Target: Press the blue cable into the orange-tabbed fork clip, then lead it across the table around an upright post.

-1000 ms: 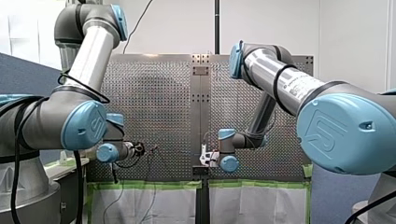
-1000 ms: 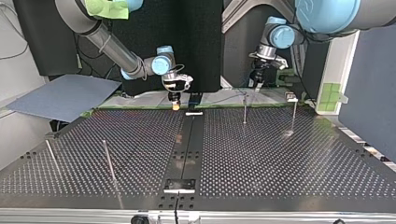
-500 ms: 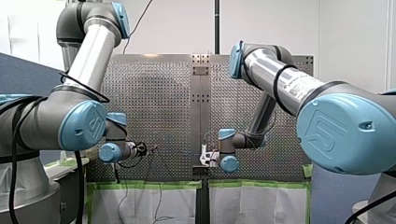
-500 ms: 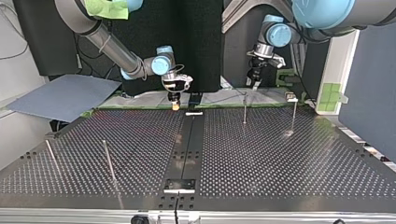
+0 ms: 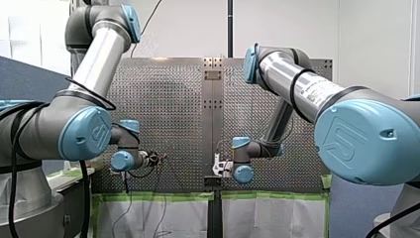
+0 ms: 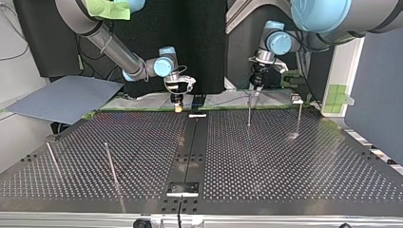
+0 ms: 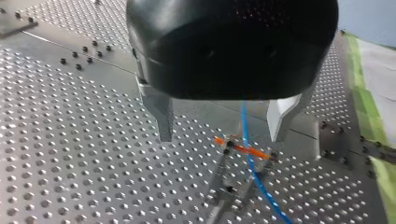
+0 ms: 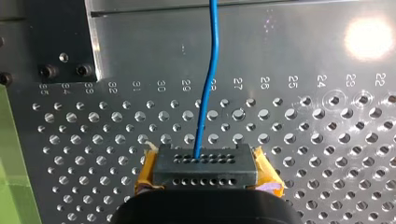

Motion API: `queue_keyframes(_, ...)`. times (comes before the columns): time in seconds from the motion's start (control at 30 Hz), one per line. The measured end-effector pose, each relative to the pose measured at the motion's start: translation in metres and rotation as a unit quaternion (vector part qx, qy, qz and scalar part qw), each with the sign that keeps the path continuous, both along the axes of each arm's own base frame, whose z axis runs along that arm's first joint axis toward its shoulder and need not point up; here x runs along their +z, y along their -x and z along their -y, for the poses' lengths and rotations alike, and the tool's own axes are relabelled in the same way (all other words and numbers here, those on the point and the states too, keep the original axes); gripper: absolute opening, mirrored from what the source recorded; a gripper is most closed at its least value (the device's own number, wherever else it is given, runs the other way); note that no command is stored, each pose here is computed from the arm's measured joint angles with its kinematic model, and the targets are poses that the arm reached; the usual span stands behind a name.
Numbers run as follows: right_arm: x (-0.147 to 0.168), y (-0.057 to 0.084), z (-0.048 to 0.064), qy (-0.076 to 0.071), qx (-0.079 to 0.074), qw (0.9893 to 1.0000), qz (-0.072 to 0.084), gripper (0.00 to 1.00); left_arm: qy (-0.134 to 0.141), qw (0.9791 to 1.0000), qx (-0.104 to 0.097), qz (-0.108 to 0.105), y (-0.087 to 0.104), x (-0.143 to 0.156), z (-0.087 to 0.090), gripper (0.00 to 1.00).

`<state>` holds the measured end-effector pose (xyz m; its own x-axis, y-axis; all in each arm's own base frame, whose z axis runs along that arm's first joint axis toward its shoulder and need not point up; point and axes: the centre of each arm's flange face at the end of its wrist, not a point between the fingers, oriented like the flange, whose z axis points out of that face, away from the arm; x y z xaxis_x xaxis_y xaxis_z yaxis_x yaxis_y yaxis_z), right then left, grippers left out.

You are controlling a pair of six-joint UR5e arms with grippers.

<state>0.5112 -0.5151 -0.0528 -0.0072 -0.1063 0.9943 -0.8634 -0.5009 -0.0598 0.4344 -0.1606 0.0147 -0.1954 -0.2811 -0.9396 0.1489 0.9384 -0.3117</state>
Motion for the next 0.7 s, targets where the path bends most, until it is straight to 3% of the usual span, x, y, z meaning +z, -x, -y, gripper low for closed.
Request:
queue_keyframes(0.27,0.000,-0.001,-0.001,0.000,0.001,1.0000,0.000,0.00,-0.021,0.9995,0.004,-0.024,0.005,-0.022,0.000,1.00)
queue_keyframes(0.7,0.000,0.001,0.001,0.000,0.000,1.0000,0.000,0.00,-0.039,0.9990,0.005,-0.022,0.005,-0.023,0.000,1.00)
